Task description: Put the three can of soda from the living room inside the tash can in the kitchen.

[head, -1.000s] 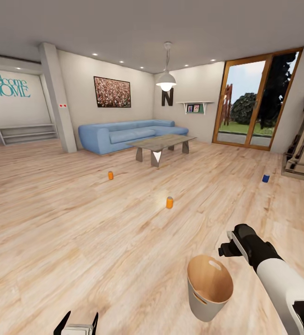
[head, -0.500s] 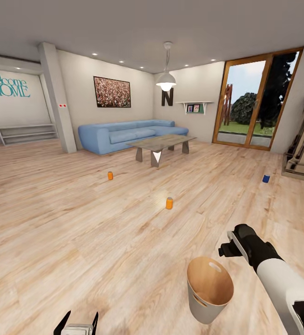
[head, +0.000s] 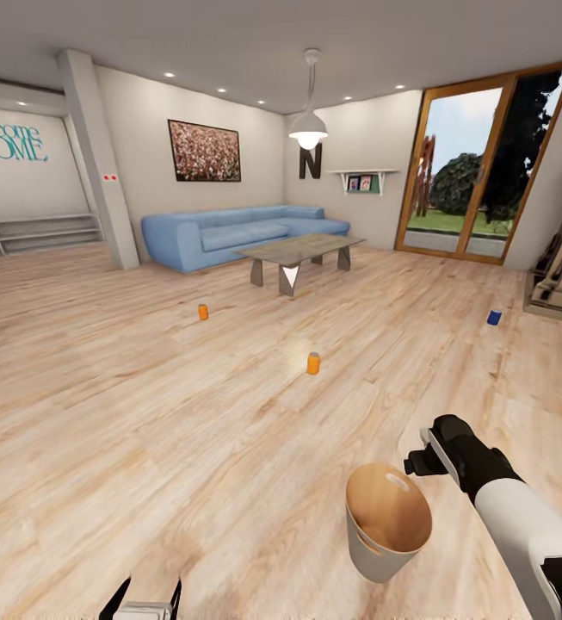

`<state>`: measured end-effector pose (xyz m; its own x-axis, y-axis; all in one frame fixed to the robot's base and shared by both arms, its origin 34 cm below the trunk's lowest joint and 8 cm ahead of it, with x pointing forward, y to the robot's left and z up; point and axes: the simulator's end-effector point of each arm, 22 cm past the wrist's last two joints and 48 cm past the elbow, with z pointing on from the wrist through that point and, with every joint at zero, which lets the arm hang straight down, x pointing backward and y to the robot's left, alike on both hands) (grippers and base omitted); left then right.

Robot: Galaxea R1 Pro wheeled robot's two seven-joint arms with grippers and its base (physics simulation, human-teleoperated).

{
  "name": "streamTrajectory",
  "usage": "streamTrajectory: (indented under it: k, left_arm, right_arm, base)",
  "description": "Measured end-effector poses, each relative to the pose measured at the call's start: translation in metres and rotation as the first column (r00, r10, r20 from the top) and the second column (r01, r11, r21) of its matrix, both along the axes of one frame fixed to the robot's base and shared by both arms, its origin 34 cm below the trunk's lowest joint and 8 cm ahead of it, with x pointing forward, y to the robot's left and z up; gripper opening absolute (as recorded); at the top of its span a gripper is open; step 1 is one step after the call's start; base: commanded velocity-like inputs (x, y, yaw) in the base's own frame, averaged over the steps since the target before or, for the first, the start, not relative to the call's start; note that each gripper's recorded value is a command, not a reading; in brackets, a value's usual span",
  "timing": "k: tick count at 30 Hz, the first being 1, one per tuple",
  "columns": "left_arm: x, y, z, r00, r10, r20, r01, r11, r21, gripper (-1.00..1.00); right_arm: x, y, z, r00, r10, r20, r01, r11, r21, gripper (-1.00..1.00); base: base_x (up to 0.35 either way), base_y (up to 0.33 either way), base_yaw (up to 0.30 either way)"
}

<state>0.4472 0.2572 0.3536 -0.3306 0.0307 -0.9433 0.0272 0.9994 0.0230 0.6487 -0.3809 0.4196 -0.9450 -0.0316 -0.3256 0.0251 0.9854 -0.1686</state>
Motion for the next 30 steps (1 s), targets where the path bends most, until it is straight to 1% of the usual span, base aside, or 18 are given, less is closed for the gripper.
streamTrajectory:
  k: [8,18,30]
  left_arm:
    - [-0.006,-0.001,-0.013,0.999,-0.002,-0.035,0.002,1.0,0.0,1.0]
    - [-0.013,-0.001,-0.029,0.997,-0.004,-0.076,0.004,1.0,-0.001,1.0]
    - [-0.022,-0.002,-0.047,0.992,-0.005,-0.124,0.004,1.0,-0.001,1.0]
  right_arm:
    - [-0.003,0.0,-0.019,1.0,0.002,-0.031,-0.002,1.0,-0.002,1.0]
    - [-0.002,0.0,-0.042,0.999,0.01,-0.044,-0.01,1.0,-0.002,1.0]
    - [-0.008,0.0,-0.071,0.996,0.011,-0.088,-0.011,1.0,-0.002,1.0]
  base:
    - [0.0,0.0,0.0]
    - [0.0,0.0,0.0]
    - [0.0,0.0,0.0]
